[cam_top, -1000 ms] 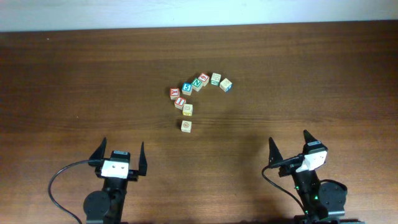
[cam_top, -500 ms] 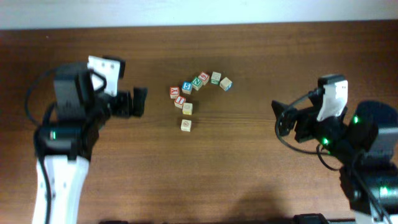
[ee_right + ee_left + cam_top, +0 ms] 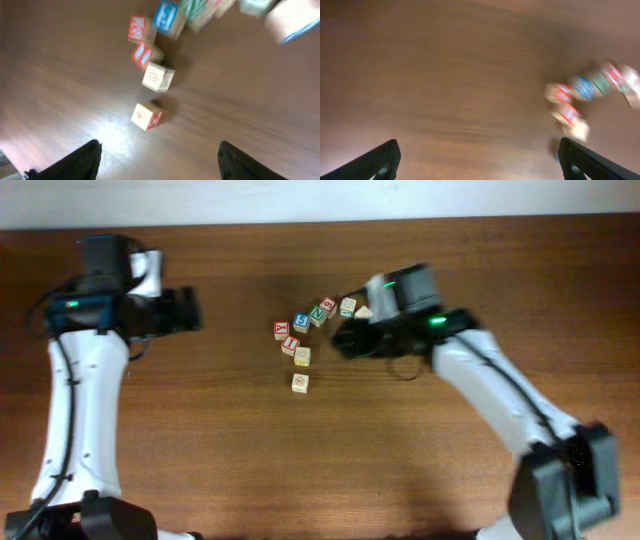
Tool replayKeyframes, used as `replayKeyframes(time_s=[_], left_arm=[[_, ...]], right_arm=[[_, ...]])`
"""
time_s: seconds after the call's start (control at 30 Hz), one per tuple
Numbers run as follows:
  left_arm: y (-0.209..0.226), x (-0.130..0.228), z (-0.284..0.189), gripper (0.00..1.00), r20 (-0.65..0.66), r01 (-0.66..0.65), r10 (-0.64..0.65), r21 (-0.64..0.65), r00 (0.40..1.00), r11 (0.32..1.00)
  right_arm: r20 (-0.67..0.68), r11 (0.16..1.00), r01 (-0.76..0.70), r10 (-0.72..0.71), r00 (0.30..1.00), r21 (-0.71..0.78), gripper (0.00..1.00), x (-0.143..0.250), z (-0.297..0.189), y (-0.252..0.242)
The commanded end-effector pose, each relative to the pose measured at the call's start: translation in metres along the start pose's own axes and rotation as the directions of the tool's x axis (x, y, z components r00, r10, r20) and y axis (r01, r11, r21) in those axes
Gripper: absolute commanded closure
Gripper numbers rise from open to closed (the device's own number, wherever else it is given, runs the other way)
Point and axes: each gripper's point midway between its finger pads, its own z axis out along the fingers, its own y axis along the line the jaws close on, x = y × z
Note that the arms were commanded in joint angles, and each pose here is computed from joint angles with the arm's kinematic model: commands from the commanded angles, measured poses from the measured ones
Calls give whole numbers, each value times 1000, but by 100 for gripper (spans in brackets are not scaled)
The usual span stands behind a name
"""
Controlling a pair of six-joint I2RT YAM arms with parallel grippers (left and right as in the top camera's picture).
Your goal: Rotate 3 blocks
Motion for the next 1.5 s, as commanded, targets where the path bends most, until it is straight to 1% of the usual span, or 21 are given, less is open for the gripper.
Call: replayKeyframes(time_s=[0.0, 0.1, 0.13, 0.2, 0.33, 0.4, 0.47, 0.5, 0.53, 0.6, 0.67, 0.8, 0.97, 1.03, 1.1, 1.17, 1.2, 1.23, 1.3, 1.37, 1.47], left_arm=[[51, -7, 4, 1, 30, 270, -269, -131, 963, 954], [54, -3, 14, 1, 4, 273, -275, -143, 961, 951], [54, -2, 17, 1, -3, 273, -276, -145, 961, 951], [55, -1, 18, 1, -11, 272, -277, -148, 961, 951], [55, -1, 18, 1, -10, 272, -277, -147, 961, 951], [55, -1, 18, 1, -10, 273, -277, -148, 961, 951], [55, -1, 18, 1, -10, 273, -277, -147, 961, 951], [55, -1, 18, 1, -10, 273, -277, -148, 961, 951], [55, -1, 18, 1, -10, 273, -277, -148, 961, 951], [55, -1, 18, 1, -10, 273, -277, -148, 961, 951], [55, -1, 18, 1, -10, 273, -277, -148, 961, 951], [55, -1, 18, 1, -10, 273, -277, -148, 961, 951], [55, -1, 18, 1, -10, 273, -277, -148, 961, 951], [55, -1, 18, 1, -10, 273, -277, -148, 961, 951], [55, -1, 18, 1, -10, 273, -277, -148, 961, 951], [55, -1, 18, 1, -10, 273, -277, -148, 961, 951], [55, -1, 18, 1, -10, 273, -277, -148, 961, 951], [55, -1, 18, 1, -10, 273, -277, -148, 961, 951], [55, -1, 18, 1, -10, 273, -277, -148, 961, 951], [55, -1, 18, 1, -10, 273, -277, -148, 961, 951], [55, -1, 18, 1, -10, 273, -277, -148, 961, 951]], right_arm=[[61, 982, -138, 131, 990, 130, 25, 4, 47, 6], [80, 974, -108, 94, 992, 199, 26, 19, 86, 12], [95, 972, -89, 70, 993, 218, 30, 21, 94, 14], [115, 964, -87, 60, 992, 250, 32, 26, 105, 16], [64, 959, -62, 46, 997, 276, 39, 45, 123, 13], [34, 956, -52, 44, 998, 290, 40, 56, 134, 9], [20, 953, -48, 44, 999, 300, 42, 60, 134, 7], [12, 949, -49, 47, 999, 311, 45, 62, 133, 4], [3, 945, -48, 49, 999, 323, 53, 63, 131, -1], [-6, 936, -67, 74, 997, 345, 60, 61, 120, -9], [-9, 929, -80, 89, 996, 360, 60, 57, 108, -14], [-28, 911, -68, 87, 996, 406, 68, 41, 80, -33], [17, 866, -148, 159, 987, 477, 68, 20, 60, -83], [-16, 858, -102, 127, 992, 504, 68, 22, 56, -96], [-13, 841, -92, 117, 993, 533, 68, 21, 57, -103], [-31, 847, -50, 79, 996, 529, 67, 20, 62, -104], [-32, 847, -51, 79, 996, 529, 63, 20, 63, -104], [-32, 847, -50, 79, 996, 529, 57, 20, 62, -104], [-33, 847, -50, 80, 996, 530, 53, 21, 62, -104], [-34, 848, -44, 73, 997, 528, 52, 20, 62, -104], [-36, 868, 55, -42, 998, 493, 47, -16, 39, -77]])
